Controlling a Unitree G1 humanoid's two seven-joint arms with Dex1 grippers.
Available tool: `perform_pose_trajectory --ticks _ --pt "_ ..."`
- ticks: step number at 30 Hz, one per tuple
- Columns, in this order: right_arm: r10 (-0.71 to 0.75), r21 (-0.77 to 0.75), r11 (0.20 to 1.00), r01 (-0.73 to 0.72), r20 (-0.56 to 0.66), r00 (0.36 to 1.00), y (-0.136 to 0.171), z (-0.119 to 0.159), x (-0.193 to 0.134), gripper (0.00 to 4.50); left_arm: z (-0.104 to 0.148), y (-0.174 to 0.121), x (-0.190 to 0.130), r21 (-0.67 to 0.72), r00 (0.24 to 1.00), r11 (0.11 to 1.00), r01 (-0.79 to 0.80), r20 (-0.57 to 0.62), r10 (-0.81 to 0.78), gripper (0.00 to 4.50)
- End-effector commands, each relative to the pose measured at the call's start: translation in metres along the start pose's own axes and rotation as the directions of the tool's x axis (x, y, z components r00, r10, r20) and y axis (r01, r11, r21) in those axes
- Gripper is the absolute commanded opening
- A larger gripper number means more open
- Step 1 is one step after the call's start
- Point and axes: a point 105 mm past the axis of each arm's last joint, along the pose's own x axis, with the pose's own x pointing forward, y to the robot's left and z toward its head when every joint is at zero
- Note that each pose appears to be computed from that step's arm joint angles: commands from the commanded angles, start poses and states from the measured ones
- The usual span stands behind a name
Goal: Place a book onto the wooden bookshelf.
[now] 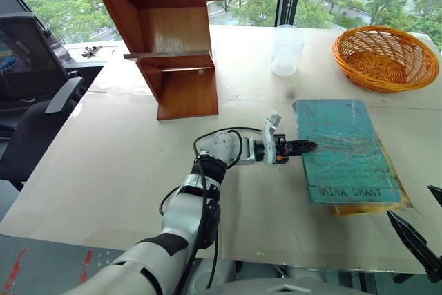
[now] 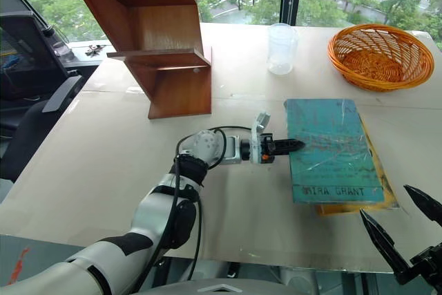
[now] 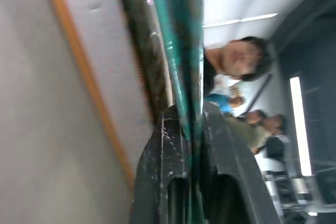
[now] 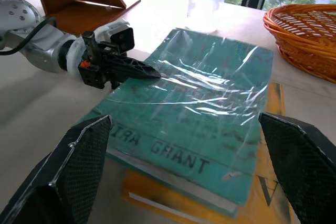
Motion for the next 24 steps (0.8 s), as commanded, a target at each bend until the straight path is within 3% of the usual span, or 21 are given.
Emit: perform_pose_trajectory --ticks 1,4,11,15,18,20,24 --pt "0.01 -0.021 1.0 -0.01 0.033 0.999 -0.001 0.004 0.005 4.5 0.009 -0.014 -0.012 0.021 0.998 0.998 0.052 0.021 -0.053 0.03" --pt "0.022 -0.027 0.999 -0.02 0.062 0.998 -0.005 0.007 0.011 4.5 0.02 -0.025 -0.028 0.052 0.997 0.997 0.062 0.047 -0.064 0.03" --pt "0.107 -0.083 0.992 -0.096 0.139 0.985 -0.033 0.023 0.032 4.5 0.052 -0.083 -0.088 0.447 0.992 0.893 -0.039 0.127 -0.021 0.03" --pt "0.179 -0.125 0.979 -0.159 0.167 0.97 -0.056 0.041 0.037 4.5 0.054 -0.11 -0.11 0.784 0.989 0.603 -0.148 0.126 0.079 0.03" --pt "0.237 -0.144 0.967 -0.21 0.207 0.949 -0.06 0.056 0.046 4.5 0.056 -0.129 -0.121 0.943 0.984 0.292 -0.159 0.128 0.122 0.03" --pt "0.285 -0.163 0.954 -0.251 0.238 0.928 -0.059 0.068 0.052 4.5 0.064 -0.149 -0.128 0.972 0.98 0.151 -0.182 0.167 0.104 0.03" --pt "0.397 -0.183 0.916 -0.358 0.262 0.88 -0.052 0.075 0.066 4.5 0.075 -0.197 -0.144 0.939 0.957 -0.259 -0.228 0.265 0.117 0.03"
